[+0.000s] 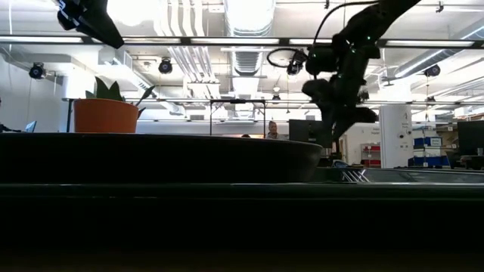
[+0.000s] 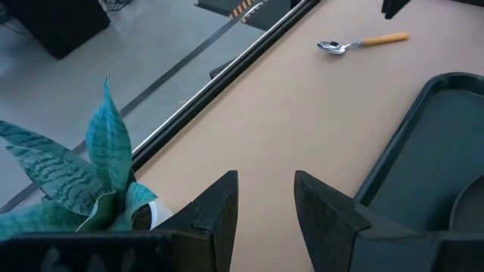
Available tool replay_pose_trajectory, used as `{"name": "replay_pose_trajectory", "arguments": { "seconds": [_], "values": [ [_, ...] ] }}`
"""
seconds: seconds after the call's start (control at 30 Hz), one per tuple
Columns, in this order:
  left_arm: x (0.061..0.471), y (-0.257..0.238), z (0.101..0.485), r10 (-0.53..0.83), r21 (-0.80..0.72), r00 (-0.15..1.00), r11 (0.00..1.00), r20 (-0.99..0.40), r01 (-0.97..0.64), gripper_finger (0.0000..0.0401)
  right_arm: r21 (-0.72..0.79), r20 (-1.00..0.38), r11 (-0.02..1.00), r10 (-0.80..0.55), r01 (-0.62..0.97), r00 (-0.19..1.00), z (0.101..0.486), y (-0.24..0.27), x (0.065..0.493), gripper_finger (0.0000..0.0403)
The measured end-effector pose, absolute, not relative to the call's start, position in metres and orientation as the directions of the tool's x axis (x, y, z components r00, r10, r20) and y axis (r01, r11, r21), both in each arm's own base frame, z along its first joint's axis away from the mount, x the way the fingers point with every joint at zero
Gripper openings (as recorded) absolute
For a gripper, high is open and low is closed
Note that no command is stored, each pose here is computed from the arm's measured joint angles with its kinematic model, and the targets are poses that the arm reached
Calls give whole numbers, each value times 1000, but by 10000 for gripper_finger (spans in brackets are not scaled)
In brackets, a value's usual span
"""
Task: Pick and place plate/cup/fork/spoon on tray
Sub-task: Put the yellow spoon on the black serving tray to the right side of the black plate
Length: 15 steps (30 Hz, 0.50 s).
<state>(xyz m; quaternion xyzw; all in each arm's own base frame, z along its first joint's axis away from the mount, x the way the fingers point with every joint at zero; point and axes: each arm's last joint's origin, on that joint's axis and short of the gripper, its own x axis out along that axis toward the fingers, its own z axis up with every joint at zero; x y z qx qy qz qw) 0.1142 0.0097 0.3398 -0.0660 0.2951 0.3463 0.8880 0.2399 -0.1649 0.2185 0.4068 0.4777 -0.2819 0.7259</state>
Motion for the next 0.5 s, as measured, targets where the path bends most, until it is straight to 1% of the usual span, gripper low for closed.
{"name": "replay_pose_trajectory", "arguments": {
  "seconds": [0.3,0.5],
  "values": [
    [117,10,339,576,94,580,751,-576,-653,112,268,-951,495,2,826,308,196,-158,229,161],
    [118,9,338,576,77,578,744,-578,-664,112,245,-962,495,16,834,273,183,-153,222,169]
  ]
}}
